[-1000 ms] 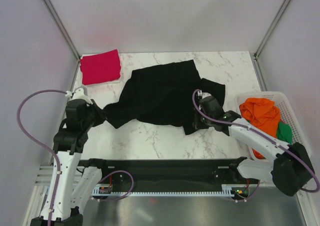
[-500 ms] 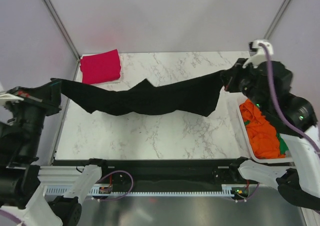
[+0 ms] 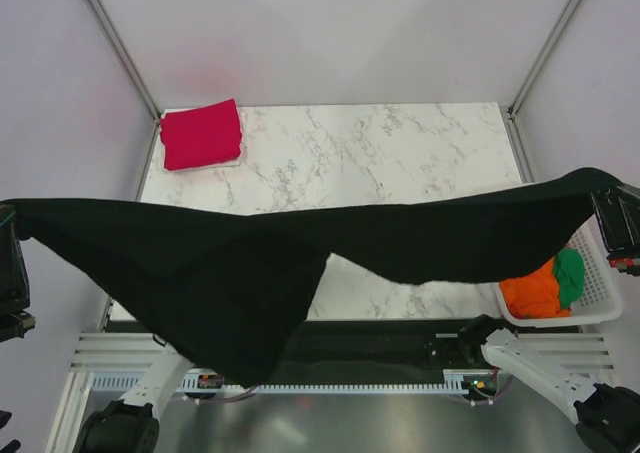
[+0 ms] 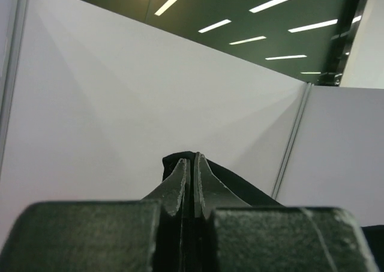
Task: Fold and stack the t-shirts
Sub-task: Flatten the tshirt out
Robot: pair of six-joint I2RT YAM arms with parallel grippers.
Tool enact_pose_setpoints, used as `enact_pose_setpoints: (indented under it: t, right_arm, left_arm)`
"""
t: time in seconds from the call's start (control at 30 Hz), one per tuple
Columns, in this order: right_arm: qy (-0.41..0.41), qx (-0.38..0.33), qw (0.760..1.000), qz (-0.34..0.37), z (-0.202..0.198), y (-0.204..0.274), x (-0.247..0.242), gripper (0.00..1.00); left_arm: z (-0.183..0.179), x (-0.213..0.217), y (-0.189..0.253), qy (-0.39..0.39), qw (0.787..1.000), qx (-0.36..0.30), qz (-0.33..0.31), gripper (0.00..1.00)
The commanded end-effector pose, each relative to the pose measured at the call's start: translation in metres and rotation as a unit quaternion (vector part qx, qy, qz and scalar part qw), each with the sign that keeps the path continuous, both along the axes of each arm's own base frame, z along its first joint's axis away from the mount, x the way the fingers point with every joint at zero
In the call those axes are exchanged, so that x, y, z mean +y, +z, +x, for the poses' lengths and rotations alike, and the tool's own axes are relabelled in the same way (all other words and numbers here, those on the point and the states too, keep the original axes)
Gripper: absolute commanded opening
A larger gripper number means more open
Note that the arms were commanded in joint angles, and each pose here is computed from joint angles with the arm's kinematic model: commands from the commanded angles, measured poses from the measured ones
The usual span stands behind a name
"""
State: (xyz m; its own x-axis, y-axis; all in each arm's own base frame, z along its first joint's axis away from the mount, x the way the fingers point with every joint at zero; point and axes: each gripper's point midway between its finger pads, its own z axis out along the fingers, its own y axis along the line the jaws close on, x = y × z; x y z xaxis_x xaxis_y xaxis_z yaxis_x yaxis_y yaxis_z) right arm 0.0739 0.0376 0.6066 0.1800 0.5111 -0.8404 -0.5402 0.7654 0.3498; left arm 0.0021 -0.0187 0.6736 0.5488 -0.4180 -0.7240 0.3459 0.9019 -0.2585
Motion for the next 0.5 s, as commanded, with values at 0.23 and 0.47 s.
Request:
enact_pose_setpoints:
  t: [0.23,0.47]
  right_arm:
    - [-0.284,0.231,0.919,-0.145,0.182,-0.101,0.006,0.0]
    - [-0.369,0.385,0.81,-0.244,0.364,-0.252,0.022,0.0]
  left_arm:
    - [0.203,-0.031,-0.042,-0.013,0.984,0.173,0.039,0.02]
    - [0.417,-0.04,-0.217,0.013,0.896,0.44,0.066,0.03]
